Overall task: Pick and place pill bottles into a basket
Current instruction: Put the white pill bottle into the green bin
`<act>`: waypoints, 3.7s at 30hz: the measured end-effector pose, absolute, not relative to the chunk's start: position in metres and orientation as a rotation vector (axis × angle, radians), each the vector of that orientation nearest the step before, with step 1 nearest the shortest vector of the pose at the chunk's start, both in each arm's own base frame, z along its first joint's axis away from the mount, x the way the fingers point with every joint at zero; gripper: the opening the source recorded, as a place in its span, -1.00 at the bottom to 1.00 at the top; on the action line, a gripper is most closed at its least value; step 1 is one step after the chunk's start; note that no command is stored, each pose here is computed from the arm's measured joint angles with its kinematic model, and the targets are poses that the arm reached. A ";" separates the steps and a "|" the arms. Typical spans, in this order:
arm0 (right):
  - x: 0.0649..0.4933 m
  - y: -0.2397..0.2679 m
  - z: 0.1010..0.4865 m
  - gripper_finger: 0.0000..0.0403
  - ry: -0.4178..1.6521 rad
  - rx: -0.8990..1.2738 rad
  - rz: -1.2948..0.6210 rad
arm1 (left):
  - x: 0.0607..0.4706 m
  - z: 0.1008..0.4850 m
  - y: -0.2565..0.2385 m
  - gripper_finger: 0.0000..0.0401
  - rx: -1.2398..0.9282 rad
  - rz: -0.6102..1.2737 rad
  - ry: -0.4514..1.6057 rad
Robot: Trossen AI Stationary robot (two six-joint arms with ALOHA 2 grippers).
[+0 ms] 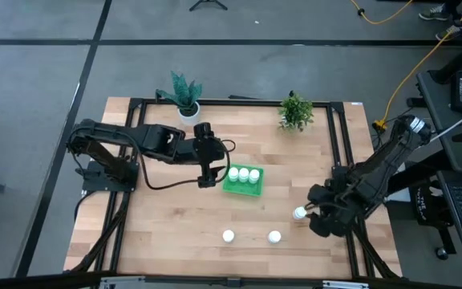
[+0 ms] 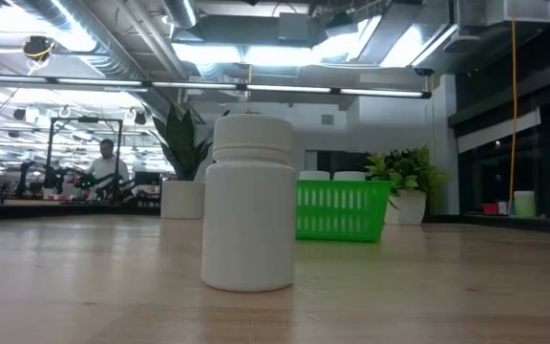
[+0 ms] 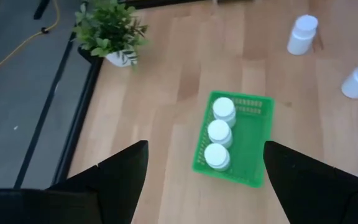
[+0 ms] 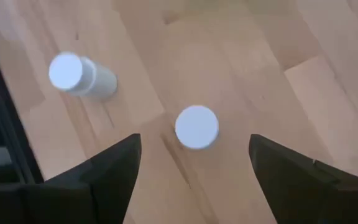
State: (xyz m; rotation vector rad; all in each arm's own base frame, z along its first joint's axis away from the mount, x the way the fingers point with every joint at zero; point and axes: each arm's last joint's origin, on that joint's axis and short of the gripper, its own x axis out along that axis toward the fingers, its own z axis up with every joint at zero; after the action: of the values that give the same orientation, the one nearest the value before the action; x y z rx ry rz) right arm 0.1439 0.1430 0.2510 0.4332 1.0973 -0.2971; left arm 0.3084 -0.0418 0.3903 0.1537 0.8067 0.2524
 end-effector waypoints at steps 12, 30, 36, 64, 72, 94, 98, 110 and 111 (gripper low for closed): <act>0.166 0.138 0.235 0.61 1.156 0.499 -0.361 | 0.302 0.388 -0.059 0.55 0.200 0.189 0.845; 0.185 0.152 0.196 0.61 1.289 0.416 -0.448 | 0.298 0.386 -0.066 0.55 0.237 0.163 0.876; 0.191 0.151 0.191 0.61 1.307 0.427 -0.457 | 0.298 0.386 -0.066 0.55 0.240 0.162 0.876; 0.196 0.137 0.163 0.24 1.344 0.574 -0.358 | 0.297 0.385 -0.071 0.55 0.239 0.151 0.875; 0.202 0.139 0.176 0.10 1.322 0.575 -0.331 | 0.298 0.384 -0.072 0.55 0.241 0.151 0.877; 0.248 0.107 0.250 -0.24 1.187 0.392 -0.276 | 0.298 0.384 -0.072 0.55 0.249 0.145 0.879; 0.265 0.094 0.283 -0.24 1.068 0.328 -0.253 | 0.298 0.384 -0.072 0.55 0.250 0.147 0.879; 0.327 0.067 0.279 -0.24 1.102 0.118 -0.204 | 0.293 0.390 -0.068 0.44 0.261 0.232 0.844; 0.332 0.065 0.274 -0.24 1.122 0.111 -0.197 | 0.292 0.391 -0.068 0.42 0.255 0.235 0.841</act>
State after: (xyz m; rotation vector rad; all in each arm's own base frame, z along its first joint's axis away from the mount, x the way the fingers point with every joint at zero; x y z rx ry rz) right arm 0.3323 0.0647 0.2741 0.1106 1.1221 -0.1970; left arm 0.2923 -0.0678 0.3907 0.2548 0.8412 0.2350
